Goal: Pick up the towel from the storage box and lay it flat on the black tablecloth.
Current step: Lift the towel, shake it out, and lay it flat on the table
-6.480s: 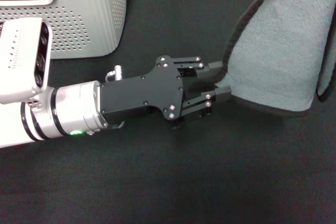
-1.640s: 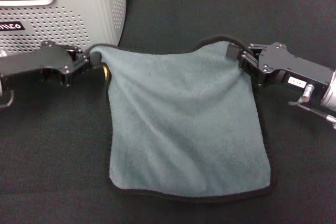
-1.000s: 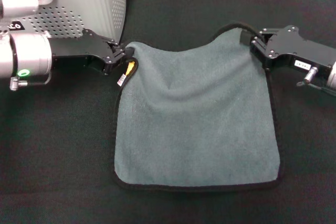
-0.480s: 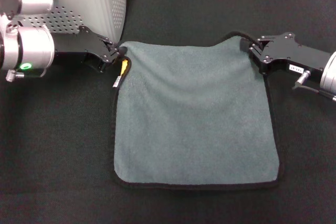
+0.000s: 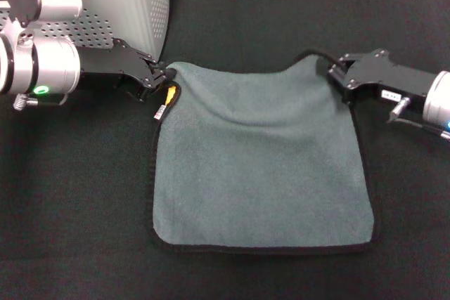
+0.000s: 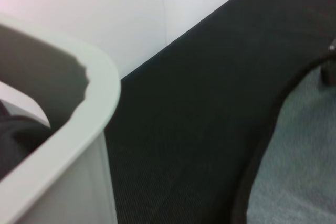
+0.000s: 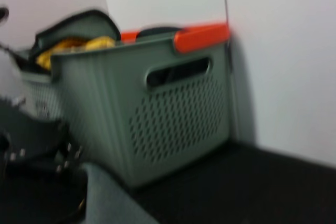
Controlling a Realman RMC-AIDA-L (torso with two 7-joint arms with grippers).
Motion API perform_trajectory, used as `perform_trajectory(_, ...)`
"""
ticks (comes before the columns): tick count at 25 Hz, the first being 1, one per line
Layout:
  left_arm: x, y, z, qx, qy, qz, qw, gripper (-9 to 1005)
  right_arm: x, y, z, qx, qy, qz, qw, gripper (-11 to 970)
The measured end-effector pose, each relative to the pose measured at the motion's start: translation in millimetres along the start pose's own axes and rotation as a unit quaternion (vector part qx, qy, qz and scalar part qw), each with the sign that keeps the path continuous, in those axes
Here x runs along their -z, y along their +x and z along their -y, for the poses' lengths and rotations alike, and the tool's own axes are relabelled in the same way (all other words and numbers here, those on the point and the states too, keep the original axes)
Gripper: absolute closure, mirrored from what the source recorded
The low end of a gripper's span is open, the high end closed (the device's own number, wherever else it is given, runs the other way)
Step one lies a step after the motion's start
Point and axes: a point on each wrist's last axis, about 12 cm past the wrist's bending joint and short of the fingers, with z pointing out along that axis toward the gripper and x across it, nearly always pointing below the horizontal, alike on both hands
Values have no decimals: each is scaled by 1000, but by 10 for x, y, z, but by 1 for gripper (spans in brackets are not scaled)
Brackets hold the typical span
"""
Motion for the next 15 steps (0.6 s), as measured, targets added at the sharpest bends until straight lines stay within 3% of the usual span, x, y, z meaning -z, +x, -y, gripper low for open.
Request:
perform_trajectory(4, 6, -21, -10, 12, -1, 2, 1000, 919, -109, -19, -1, -12, -15, -49, 999, 800)
perform_trajectory(10, 68, 0, -23, 11, 0, 5, 1000, 727, -73, -5, 24, -8, 7, -52, 999, 796)
perform_trajectory(15, 218, 17, -7, -1, 0, 7, 1000, 612, 58, -13, 93, -10, 28, -38, 999, 566)
